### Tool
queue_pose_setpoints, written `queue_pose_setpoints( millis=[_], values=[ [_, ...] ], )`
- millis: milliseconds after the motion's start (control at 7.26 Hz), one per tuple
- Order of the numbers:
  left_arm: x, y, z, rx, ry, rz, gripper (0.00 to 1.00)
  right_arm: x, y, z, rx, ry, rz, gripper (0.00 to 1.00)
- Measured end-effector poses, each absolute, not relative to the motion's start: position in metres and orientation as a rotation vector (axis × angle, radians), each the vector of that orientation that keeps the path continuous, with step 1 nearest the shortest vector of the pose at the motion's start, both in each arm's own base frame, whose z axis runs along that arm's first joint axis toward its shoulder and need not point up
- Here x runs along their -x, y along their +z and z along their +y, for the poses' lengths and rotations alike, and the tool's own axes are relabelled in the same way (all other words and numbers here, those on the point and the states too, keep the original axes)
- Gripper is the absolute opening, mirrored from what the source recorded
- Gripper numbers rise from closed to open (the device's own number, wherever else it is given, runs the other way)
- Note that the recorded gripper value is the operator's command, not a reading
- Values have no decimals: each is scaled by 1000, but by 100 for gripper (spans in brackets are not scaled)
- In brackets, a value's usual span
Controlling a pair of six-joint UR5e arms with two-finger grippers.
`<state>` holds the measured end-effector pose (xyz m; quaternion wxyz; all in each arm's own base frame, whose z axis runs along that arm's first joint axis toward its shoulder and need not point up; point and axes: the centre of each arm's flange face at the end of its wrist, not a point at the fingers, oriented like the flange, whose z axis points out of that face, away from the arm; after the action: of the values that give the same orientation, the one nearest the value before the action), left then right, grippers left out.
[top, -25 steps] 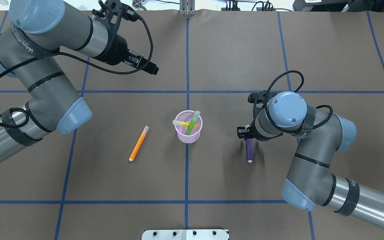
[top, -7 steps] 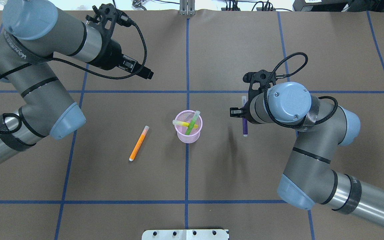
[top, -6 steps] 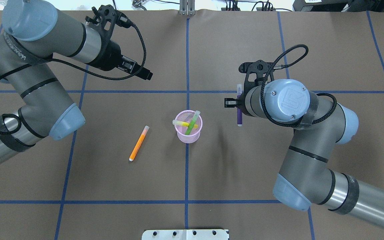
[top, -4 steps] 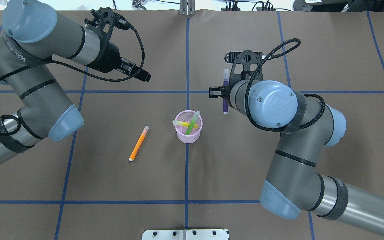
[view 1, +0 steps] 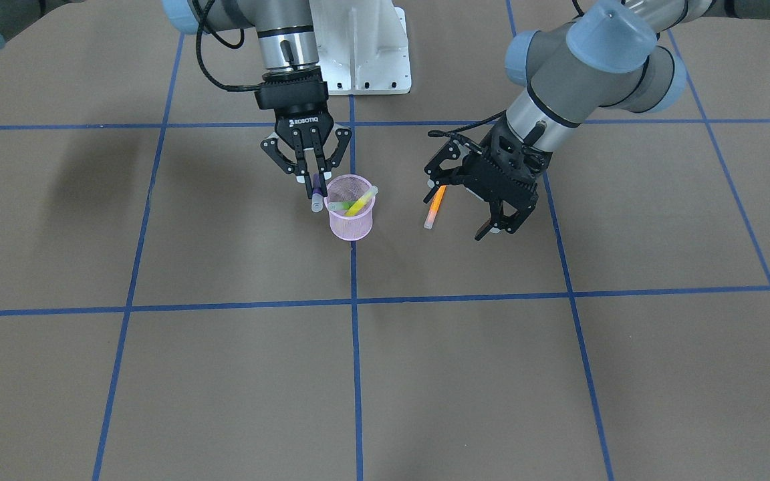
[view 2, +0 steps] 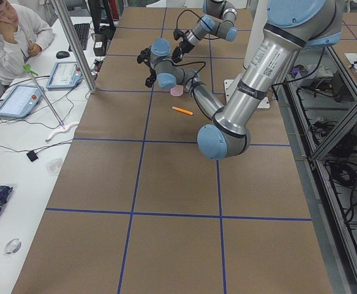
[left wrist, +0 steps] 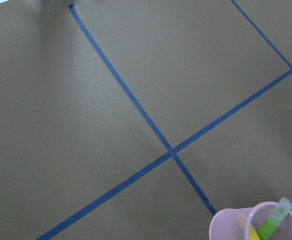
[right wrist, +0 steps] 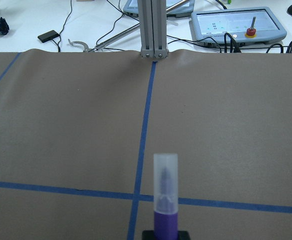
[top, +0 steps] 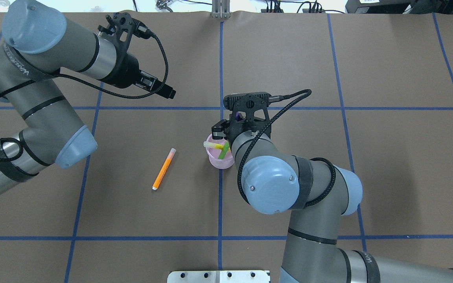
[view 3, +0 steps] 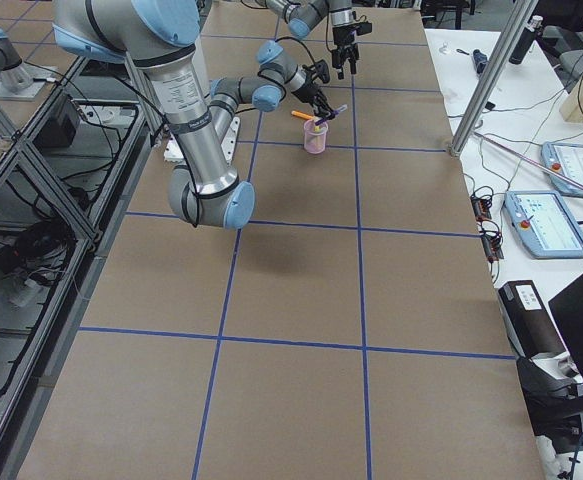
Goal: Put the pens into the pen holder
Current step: 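Lift the purple marker with the right gripper and move it over the cup, then lower the purple marker into the cup and open the right gripper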
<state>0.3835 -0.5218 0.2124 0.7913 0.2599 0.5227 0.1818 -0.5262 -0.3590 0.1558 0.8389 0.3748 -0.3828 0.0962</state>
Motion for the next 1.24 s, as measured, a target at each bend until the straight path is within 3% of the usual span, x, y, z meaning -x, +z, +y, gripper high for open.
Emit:
queue_pose_setpoints(
  millis=[551, 688, 826, 1239],
  values=[
    [-383, 221, -521, -551, 388, 1120, 100, 571, 164, -344, -871, 189, -781, 0],
    [-383, 222, -521, -550, 388, 1119, 100, 575, 164, -340, -880, 189, -779, 53],
    [-382, 222, -521, -550, 388, 1119, 100, 576, 163, -338, -885, 190, -779, 99],
    [-382, 223, -521, -552, 391, 1118, 100, 577, 155, -337, -883, 193, -795, 99]
  ],
)
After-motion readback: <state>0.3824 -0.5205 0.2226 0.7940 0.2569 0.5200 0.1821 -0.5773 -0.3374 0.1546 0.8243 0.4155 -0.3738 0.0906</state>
